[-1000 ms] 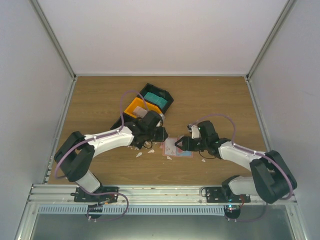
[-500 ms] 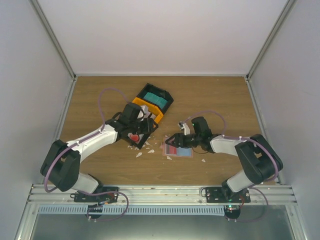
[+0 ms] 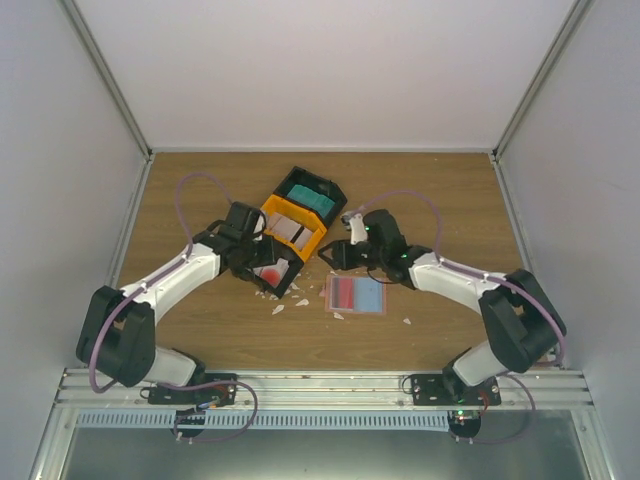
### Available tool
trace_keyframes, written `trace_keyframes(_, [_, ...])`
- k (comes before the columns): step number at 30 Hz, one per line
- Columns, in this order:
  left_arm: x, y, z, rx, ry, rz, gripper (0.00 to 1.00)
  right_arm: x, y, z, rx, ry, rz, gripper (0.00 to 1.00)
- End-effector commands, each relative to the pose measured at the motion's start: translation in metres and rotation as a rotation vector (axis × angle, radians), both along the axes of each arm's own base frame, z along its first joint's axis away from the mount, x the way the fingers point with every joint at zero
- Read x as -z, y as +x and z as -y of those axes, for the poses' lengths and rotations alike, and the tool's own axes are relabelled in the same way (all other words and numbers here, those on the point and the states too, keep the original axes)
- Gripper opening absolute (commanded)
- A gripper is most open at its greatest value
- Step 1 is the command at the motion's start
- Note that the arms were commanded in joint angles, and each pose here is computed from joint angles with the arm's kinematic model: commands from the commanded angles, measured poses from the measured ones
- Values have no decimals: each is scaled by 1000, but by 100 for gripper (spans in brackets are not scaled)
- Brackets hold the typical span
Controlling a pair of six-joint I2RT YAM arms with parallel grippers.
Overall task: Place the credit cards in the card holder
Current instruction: Adjust the credit card in the storage box.
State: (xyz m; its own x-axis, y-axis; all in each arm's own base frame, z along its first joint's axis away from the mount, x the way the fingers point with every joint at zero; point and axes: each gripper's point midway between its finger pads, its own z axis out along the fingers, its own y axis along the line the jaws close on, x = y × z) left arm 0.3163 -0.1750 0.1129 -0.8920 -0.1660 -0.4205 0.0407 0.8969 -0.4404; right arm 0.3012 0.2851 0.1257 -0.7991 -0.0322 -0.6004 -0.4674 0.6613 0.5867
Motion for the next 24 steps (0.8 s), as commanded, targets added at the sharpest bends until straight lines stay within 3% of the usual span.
trace_keyframes(1, [14,2,-27,8,187,-36,36,15,11,-20,9,-149,67,55])
trace_keyframes(11, [40,14,-36,50,277,-94,42,39,17,-56,-20,-293,137,55])
trace_keyframes(19, [60,21,-27,85,218,-141,43,63,17,-67,-66,-378,141,57])
trace_keyframes(21, [63,22,-25,99,208,-153,40,67,15,-71,-83,-391,146,57])
trace_keyframes(24, [69,22,-21,117,192,-164,30,72,11,-78,-108,-410,156,48])
